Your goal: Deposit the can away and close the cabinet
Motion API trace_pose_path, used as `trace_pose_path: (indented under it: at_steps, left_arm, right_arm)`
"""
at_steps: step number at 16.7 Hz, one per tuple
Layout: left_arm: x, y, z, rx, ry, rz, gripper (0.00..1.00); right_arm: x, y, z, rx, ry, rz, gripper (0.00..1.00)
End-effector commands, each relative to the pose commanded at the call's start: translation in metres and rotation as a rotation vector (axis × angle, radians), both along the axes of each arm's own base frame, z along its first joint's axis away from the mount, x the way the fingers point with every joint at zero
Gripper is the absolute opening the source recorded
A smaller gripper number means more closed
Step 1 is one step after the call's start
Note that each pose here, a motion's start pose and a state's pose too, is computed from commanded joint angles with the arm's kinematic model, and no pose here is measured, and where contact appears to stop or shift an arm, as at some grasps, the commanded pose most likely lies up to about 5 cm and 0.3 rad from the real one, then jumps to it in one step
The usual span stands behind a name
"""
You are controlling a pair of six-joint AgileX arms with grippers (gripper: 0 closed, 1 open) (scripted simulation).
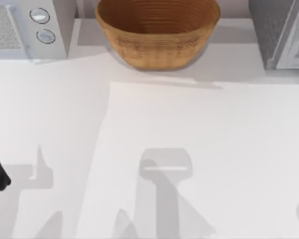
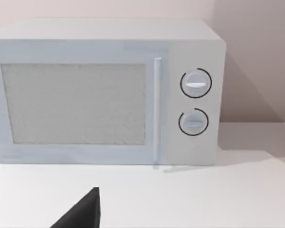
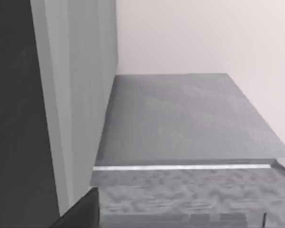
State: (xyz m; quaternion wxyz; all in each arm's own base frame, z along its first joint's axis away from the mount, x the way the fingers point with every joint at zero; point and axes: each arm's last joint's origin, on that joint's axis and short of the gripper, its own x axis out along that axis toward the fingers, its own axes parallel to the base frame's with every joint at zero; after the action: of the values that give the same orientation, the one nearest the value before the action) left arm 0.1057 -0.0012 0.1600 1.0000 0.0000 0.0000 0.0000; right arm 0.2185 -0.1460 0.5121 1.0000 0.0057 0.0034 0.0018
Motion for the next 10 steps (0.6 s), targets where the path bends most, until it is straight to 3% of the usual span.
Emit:
trace_pose_path:
  at_steps: [5,10]
  left_arm:
    - [0.0,0.0,0.0,0.0,0.0,0.0,1.0]
    - [0.0,0.0,0.0,0.0,0.0,0.0,1.0]
  right_arm:
    - [0.043,0.101,0.001,0.001,0.002,0.001,1.0]
    - [0.032,0.201,0.0,-0.006,-0.001,0.0,1.0]
